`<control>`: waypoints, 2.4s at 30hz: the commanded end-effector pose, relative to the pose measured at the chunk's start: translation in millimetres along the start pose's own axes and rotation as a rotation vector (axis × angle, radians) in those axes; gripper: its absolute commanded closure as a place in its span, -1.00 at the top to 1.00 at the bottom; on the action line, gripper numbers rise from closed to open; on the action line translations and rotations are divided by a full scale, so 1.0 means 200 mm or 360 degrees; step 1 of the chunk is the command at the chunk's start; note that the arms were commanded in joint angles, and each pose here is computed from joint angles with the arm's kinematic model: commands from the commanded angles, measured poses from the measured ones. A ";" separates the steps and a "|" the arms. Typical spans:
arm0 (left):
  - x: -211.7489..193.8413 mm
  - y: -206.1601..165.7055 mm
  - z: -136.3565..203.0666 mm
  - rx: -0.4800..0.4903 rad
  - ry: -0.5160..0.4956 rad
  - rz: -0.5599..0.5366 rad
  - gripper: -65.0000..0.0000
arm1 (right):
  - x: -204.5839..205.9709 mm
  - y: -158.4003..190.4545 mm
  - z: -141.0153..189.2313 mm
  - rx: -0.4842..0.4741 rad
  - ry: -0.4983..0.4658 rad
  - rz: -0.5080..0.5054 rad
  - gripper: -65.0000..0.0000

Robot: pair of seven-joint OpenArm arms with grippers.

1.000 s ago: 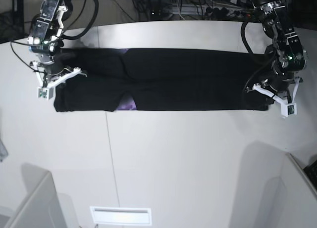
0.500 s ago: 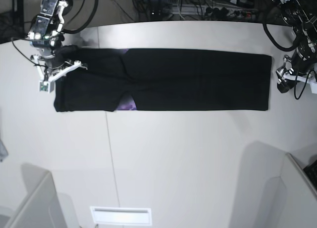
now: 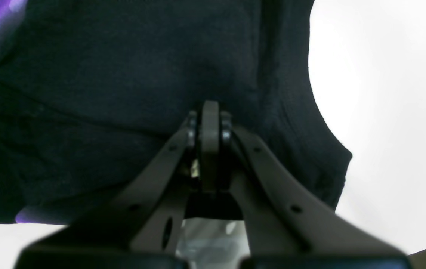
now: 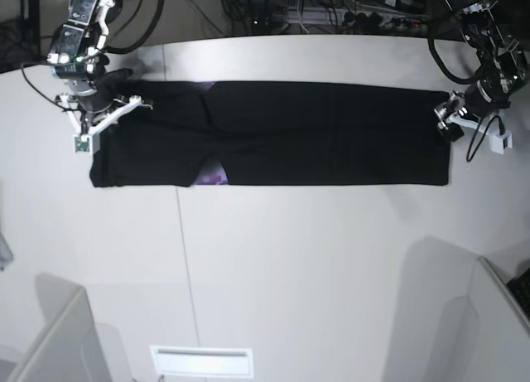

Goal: Fold the T-shirt properly
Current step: 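Lower both grippers to the strip's two ends and grasp them, then fold the strip end held by the left gripper toward the right gripper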

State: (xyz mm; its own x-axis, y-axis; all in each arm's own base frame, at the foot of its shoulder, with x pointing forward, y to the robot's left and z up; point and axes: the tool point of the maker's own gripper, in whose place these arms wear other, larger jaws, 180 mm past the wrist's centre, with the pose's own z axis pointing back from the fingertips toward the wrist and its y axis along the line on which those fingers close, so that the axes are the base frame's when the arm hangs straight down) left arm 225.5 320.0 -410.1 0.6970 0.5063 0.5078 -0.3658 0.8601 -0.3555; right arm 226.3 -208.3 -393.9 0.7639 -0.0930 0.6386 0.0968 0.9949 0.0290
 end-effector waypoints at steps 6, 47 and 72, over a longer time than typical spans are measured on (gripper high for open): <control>0.02 0.03 -0.04 0.0004 0.0017 0.0026 0.54 | 0.06 0.00 0.02 0.0001 -0.0069 0.0013 -1.00; 0.11 -0.21 0.18 -0.0066 -0.0174 -0.0429 -1.00 | 0.04 0.17 0.06 0.0366 -0.0078 -0.0286 -1.00; -0.40 -0.99 -0.02 -0.0516 0.0174 -0.0359 -1.00 | 0.05 0.17 0.05 0.0364 -0.0074 -0.0287 -1.00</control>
State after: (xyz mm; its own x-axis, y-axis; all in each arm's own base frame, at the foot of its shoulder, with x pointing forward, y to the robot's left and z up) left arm 237.5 110.2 -392.8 0.8228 0.2801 0.4945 -0.0160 0.8812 -0.4724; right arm 223.7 -172.1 -387.9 0.7427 -0.2731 0.6114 0.0887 0.9451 0.3145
